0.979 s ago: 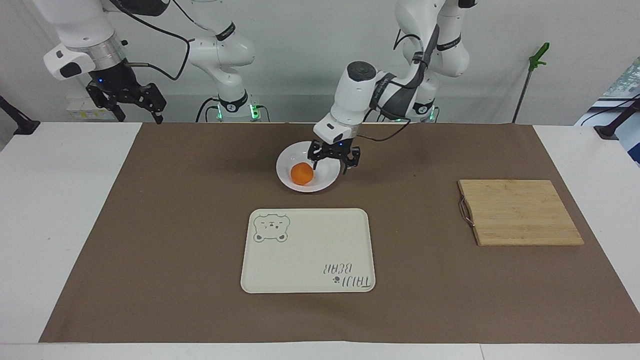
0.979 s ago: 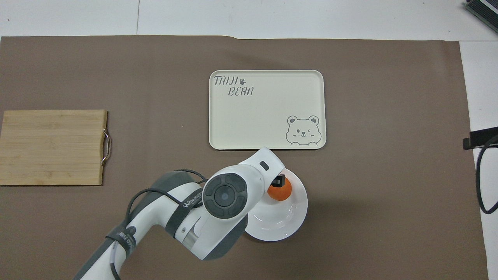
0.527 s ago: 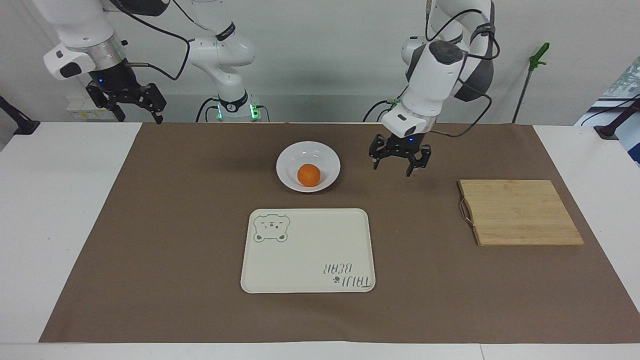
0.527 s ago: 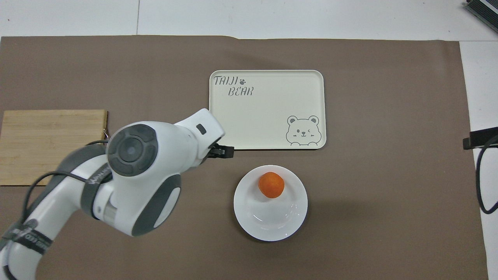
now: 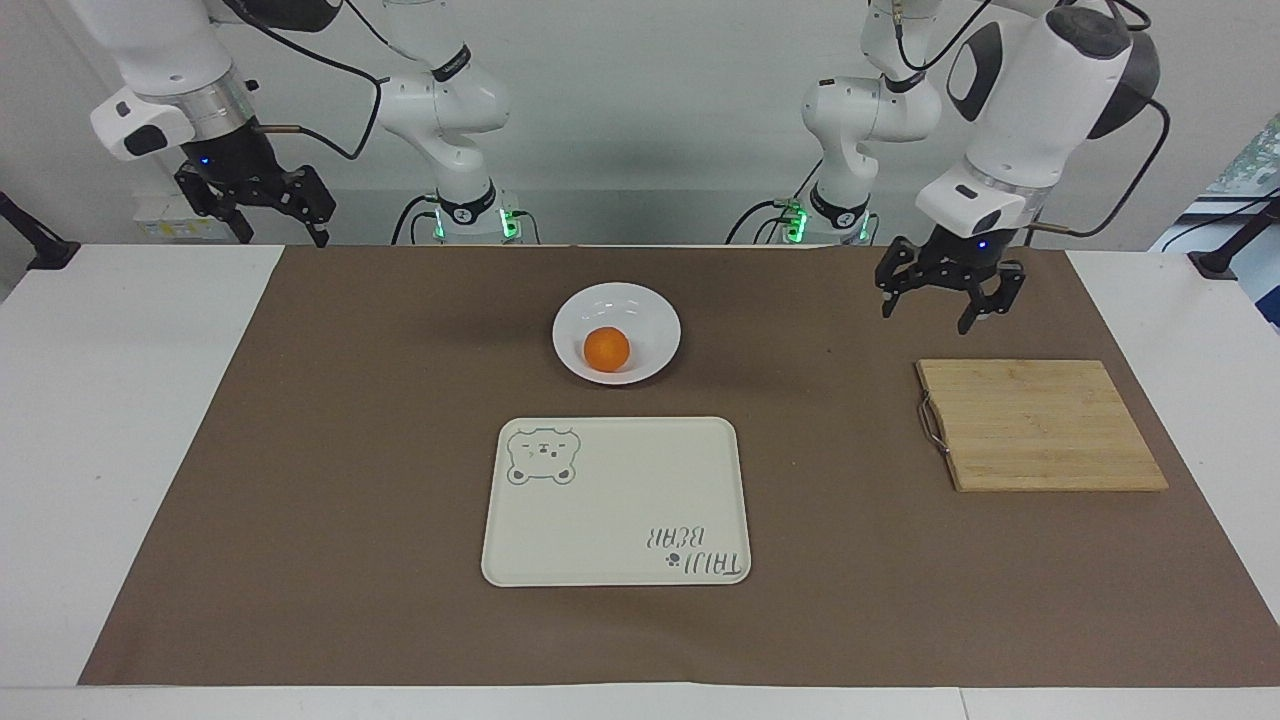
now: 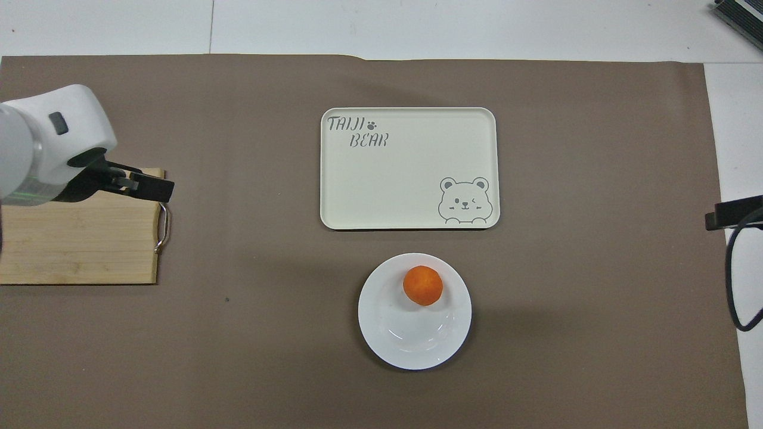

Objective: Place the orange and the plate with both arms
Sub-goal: 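Withdraw the left gripper while the right gripper moves toward the plate, then reach the right gripper to the white plate rim and grasp it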

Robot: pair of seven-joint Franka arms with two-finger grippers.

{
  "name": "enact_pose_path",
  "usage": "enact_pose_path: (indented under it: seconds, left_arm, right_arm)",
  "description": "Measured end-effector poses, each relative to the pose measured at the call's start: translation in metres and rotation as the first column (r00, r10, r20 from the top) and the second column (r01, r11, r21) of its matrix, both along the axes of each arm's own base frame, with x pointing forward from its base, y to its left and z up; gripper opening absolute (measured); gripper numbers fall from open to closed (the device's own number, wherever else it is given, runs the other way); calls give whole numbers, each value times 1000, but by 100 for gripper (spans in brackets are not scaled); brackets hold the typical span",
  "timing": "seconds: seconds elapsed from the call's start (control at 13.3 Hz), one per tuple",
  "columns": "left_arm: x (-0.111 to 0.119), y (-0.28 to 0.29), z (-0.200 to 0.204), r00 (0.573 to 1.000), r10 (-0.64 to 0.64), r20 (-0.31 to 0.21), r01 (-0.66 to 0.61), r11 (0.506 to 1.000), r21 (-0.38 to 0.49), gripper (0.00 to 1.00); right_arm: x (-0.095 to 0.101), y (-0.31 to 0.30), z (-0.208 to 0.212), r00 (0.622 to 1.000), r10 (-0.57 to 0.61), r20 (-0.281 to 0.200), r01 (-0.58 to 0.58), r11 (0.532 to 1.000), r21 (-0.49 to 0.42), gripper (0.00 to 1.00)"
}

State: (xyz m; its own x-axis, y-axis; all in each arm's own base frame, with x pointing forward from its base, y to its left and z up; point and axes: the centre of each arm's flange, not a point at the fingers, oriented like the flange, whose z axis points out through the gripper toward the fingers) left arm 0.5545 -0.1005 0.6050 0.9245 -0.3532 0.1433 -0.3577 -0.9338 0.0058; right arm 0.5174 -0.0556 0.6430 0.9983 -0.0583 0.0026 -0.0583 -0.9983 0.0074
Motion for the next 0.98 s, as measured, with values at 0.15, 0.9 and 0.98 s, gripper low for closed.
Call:
enact_pose_path:
  seconds: [0.15, 0.9, 0.98]
  left_arm:
    - [0, 24, 19, 1000, -7, -2, 7, 1000, 14, 100]
    - [-11, 74, 61, 995, -10, -100, 20, 995, 98, 100]
    - [-9, 79, 65, 994, -4, -107, 15, 995, 98, 100]
  right_arm:
    - [2, 18, -3, 999, 32, 2, -32, 999, 16, 100]
    - [-6, 64, -142, 992, -24, -121, 78, 882, 464, 100]
    - [-10, 65, -157, 993, -18, -117, 75, 860, 504, 100]
